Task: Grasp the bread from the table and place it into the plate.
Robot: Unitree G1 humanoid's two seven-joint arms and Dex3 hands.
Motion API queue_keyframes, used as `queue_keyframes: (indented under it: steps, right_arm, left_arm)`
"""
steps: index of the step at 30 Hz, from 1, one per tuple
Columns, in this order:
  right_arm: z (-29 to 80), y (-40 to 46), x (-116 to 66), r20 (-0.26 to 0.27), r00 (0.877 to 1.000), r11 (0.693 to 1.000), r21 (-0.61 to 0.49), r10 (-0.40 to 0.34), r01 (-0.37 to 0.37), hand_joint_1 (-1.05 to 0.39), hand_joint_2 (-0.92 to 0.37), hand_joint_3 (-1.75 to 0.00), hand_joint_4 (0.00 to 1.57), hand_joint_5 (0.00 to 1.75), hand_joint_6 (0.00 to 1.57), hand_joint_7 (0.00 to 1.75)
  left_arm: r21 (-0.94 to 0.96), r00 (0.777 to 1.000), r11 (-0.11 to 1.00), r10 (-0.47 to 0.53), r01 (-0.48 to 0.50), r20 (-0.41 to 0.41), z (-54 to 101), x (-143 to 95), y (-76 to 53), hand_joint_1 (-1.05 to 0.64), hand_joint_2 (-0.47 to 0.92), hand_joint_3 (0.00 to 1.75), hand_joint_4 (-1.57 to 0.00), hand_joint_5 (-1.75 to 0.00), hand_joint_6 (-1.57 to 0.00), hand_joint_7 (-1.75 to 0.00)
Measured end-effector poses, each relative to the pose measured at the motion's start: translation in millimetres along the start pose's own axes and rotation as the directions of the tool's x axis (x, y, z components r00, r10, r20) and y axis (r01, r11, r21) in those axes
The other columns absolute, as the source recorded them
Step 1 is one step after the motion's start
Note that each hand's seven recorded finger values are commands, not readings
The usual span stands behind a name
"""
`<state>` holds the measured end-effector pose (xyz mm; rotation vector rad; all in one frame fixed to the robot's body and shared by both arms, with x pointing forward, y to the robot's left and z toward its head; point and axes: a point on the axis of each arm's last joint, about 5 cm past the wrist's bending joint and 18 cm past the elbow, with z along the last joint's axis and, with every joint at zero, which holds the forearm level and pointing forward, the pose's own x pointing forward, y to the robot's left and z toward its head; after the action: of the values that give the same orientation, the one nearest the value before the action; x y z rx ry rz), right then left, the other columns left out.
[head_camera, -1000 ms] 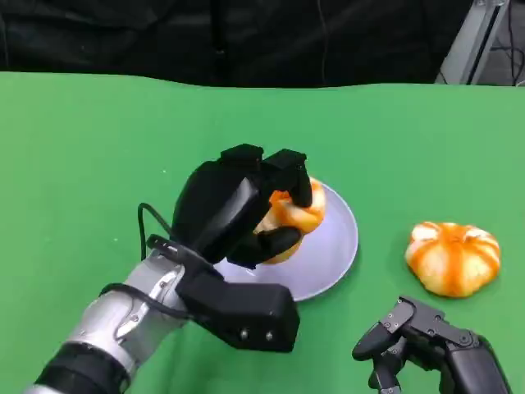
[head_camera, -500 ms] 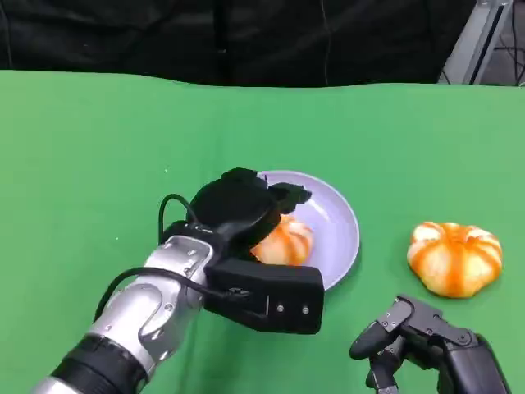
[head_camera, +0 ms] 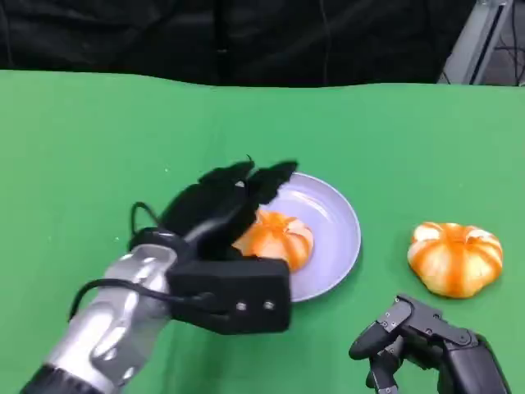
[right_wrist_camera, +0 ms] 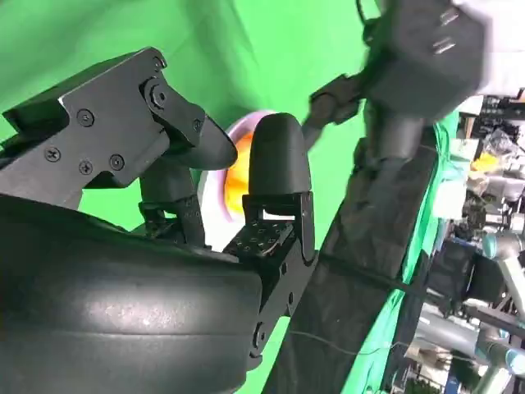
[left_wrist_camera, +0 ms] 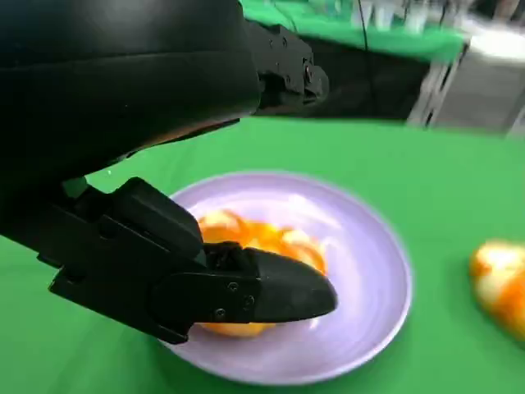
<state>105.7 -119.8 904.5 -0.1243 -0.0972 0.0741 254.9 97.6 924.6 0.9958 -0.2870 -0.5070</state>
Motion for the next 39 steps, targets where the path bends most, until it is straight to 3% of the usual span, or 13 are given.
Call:
queue_keyframes:
  steps: [4,7,10,11,12,14,15,18,23,24,26,30,39]
  right_arm:
    - [0.1,0.4,0.4,0.002,1.0,1.0,0.001,0.004,-0.004,0.0,-0.51,-1.2,0.62,1.62,0.71,1.3]
    - [-0.4,0.1,0.0,-0.001,1.0,1.0,-0.001,0.003,-0.003,0.0,-0.51,-1.2,0.62,1.62,0.71,1.3]
    - [-0.2,-0.1,0.8,0.003,1.0,1.0,-0.002,0.003,-0.003,0.0,-0.51,-1.2,0.62,1.62,0.71,1.3]
    - [-0.1,0.1,1.1,0.004,1.0,1.0,-0.002,0.004,-0.004,0.0,-0.51,-1.19,0.62,1.62,0.71,1.3]
    - [-0.1,0.3,1.0,0.004,1.0,1.0,-0.001,0.005,-0.005,0.0,-0.51,-1.18,0.63,1.62,0.71,1.3]
    - [0.4,0.9,1.3,0.008,1.0,1.0,0.001,0.009,-0.009,0.0,-0.52,-1.17,0.63,1.62,0.71,1.3]
    - [-0.1,0.8,0.4,0.002,1.0,1.0,0.002,0.007,-0.007,0.0,-0.52,-1.17,0.63,1.62,0.71,1.3]
    - [-0.8,-0.3,-0.6,-0.004,1.0,1.0,0.0,0.002,-0.002,0.0,-0.52,-1.17,0.63,1.62,0.71,1.3]
    - [0.3,-0.1,1.4,0.009,1.0,1.0,0.0,0.008,-0.008,0.0,-0.52,-1.17,0.63,1.62,0.71,1.3]
    - [0.2,-0.2,1.0,0.008,1.0,1.0,0.0,0.007,-0.007,-0.01,-0.51,-1.17,0.62,1.61,0.72,1.3]
    - [-1.4,-2.2,-1.9,-0.008,1.0,1.0,-0.005,0.002,-0.002,-0.02,-0.51,-1.17,0.62,1.61,0.72,1.3]
    - [-2.5,-5.6,-4.3,-0.019,1.0,1.0,-0.01,-0.004,0.003,-0.04,-0.52,-1.15,0.61,1.61,0.71,1.29]
    - [-0.8,-8.0,-5.0,-0.012,1.0,1.0,-0.016,-0.008,0.008,-0.05,-0.54,-1.11,0.61,1.61,0.71,1.28]
  left_arm:
    - [-0.068,1.0,0.997,0.021,-0.021,0.007,-3.2,-4.7,0.8,-0.8,0.92,0.38,-0.11,-0.07,-0.13,-0.05]
    - [-0.296,0.987,0.948,0.146,-0.12,0.067,-9.7,-23.5,-0.6,-0.78,0.92,0.34,-0.12,-0.08,-0.15,-0.06]
    - [-0.343,0.982,0.927,0.183,-0.155,0.051,-16.3,-31.4,-0.1,-0.77,0.92,0.33,-0.12,-0.09,-0.16,-0.06]
    - [-0.346,0.981,0.925,0.187,-0.159,0.048,-17.3,-32.2,0.5,-0.62,0.92,0.34,-0.31,-0.2,-0.32,-0.15]
    - [-0.348,0.98,0.923,0.191,-0.162,0.051,-17.4,-32.3,0.9,-0.34,0.81,0.54,-0.6,-0.59,-0.61,-0.35]
    - [-0.49,0.959,0.844,0.278,-0.219,0.051,-21.4,-45.8,-2.8,-0.08,0.6,1.0,-0.89,-1.13,-0.9,-0.64]
    - [-0.578,0.942,0.777,0.334,-0.25,0.041,-23.1,-57.2,-8.9,-0.04,0.57,1.08,-0.95,-1.23,-0.94,-0.73]
    - [-0.72,0.901,0.606,0.431,-0.336,-0.058,-35.0,-98.9,-27.7,0.0,0.53,1.17,-1.0,-1.33,-0.97,-0.83]
    - [-0.733,0.89,0.574,0.446,-0.364,-0.092,-42.3,-114.0,-29.7,0.0,0.52,1.19,-1.01,-1.34,-0.97,-0.86]
    - [-0.736,0.89,0.576,0.448,-0.357,-0.081,-41.6,-112.8,-29.3,-0.03,0.54,1.16,-0.92,-1.54,-0.88,-1.21]
    - [-0.758,0.883,0.55,0.464,-0.351,-0.073,-38.1,-113.4,-33.4,-0.05,0.55,1.15,-0.86,-1.68,-0.81,-1.46]
    - [-0.794,0.887,0.504,0.452,-0.341,-0.094,-31.2,-122.8,-49.3,-0.07,0.54,1.17,-0.84,-1.74,-0.76,-1.56]
    - [-0.801,0.87,0.481,0.484,-0.358,-0.098,-28.7,-121.7,-50.4,-0.09,0.53,1.17,-0.85,-1.75,-0.74,-1.61]
